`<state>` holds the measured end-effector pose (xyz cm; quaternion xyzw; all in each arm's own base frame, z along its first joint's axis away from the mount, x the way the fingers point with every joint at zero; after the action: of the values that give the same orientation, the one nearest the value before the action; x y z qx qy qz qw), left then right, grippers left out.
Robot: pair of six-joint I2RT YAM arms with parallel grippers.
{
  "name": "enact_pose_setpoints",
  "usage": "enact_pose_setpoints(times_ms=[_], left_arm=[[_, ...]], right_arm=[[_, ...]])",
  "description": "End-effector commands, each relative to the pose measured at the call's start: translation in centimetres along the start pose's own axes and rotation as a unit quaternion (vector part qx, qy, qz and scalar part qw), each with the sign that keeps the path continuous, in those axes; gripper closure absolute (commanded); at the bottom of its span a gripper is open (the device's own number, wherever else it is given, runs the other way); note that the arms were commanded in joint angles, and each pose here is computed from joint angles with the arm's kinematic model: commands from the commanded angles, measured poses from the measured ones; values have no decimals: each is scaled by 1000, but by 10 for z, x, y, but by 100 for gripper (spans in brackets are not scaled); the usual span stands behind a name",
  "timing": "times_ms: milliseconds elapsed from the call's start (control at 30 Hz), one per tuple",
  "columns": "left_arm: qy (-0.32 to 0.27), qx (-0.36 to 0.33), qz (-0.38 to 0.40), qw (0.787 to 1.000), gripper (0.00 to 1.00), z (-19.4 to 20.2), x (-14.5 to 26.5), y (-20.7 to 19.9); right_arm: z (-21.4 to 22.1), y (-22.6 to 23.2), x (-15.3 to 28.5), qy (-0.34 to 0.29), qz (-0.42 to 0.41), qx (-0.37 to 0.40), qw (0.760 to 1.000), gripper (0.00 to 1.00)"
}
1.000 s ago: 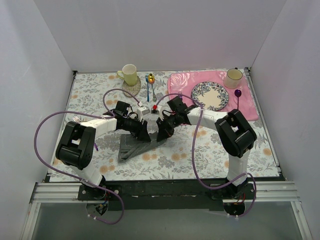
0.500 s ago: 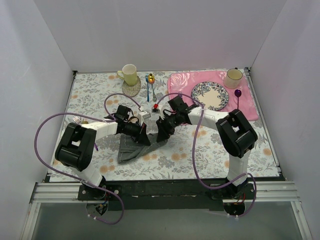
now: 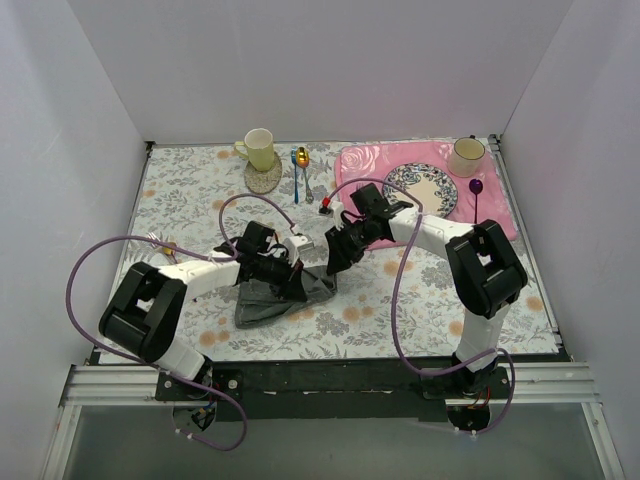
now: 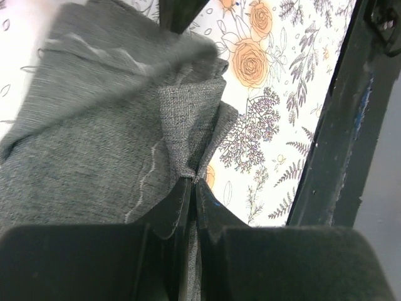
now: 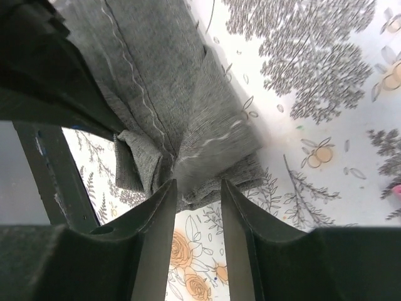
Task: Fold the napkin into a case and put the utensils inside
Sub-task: Fold the 2/3-rectangle-folded napkin at the center of the board, then stuff the top corner of the smaller-rectangle-folded napkin into the folded napkin.
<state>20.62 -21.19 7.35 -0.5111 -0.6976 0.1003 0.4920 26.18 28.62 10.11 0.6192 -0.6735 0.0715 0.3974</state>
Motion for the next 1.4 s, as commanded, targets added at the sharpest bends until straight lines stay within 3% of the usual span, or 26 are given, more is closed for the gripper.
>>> enact_pose_setpoints(times_ms=[0, 133, 333, 700, 767, 1000, 1100, 1367], left_arm=[[-19, -54, -28, 998, 100, -6, 1, -7], [-17, -56, -39, 998, 100, -4, -1, -5], [-5, -70, -54, 996, 100, 0, -7, -6], [4, -82, -61, 995, 100, 4, -10, -7], [5, -86, -62, 994, 100, 5, -11, -7], [13, -83, -58, 995, 100, 8, -12, -8], [17, -81, -56, 995, 100, 9, -13, -7], [5, -62, -18, 998, 100, -6, -7, -28]], right_arm=[[8, 7, -8, 40, 2, -21, 999, 57], [19, 6, -9, 61, 15, -50, 997, 55], [28, 9, -10, 69, 11, -76, 995, 46], [36, 0, -22, 89, 17, -114, 989, 44], [37, 0, -25, 90, 9, -121, 988, 47], [25, -6, -21, 70, 19, -114, 991, 73], [19, -8, -17, 59, 22, -111, 992, 78], [25, -11, -16, 60, 34, -88, 994, 78]])
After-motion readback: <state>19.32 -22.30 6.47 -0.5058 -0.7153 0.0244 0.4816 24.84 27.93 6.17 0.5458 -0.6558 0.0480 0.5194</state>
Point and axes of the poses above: each gripper's point midway between its finger pads, its own x axis back along the fingers, its own y axis along the line the jaws close on, z = x × y, the point moved 4 cm from there along x, back along the fingers, and after that the axes turned 13 degrees about x, right-handed, at the moved point
